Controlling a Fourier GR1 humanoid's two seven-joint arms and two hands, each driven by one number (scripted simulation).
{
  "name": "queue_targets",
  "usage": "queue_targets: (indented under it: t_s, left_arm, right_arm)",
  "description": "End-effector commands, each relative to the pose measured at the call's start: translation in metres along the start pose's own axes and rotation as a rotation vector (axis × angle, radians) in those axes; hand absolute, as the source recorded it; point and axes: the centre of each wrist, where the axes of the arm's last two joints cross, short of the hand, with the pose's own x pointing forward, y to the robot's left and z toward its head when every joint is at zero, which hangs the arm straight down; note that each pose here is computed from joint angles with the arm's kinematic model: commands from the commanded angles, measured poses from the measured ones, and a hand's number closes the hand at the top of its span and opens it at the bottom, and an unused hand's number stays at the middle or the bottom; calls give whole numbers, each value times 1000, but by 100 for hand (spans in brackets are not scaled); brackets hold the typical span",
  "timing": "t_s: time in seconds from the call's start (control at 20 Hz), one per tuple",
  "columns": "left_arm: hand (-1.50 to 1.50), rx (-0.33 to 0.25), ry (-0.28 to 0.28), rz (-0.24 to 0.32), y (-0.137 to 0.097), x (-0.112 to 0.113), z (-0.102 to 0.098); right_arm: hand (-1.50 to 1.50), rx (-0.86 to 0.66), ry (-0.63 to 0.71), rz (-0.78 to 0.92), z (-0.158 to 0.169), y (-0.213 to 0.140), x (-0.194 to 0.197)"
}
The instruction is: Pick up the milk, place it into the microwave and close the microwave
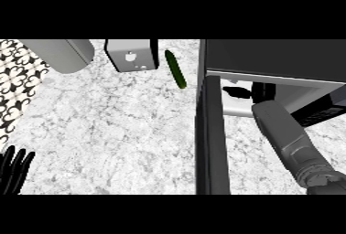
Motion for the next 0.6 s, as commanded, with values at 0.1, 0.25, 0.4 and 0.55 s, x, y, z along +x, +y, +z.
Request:
queue_targets:
  t_s: [0.1, 0.25, 0.4, 0.55]
  left_arm:
    - [-150, 13, -2, -16, 10, 2, 13]
    - [-150, 6, 1, -5, -5, -6, 16]
    - [-150, 19, 7, 5, -10, 2, 11]
    - [-150, 10, -18, 2, -15, 11, 21]
  right_arm:
    - [-150, 3, -19, -54, 2, -10, -13]
    - [-150, 14, 2, -65, -3, -13, -13]
    - [-150, 12, 11, -95, 7, -6, -15]
    - [-150, 38, -12, -145, 18, -12, -30]
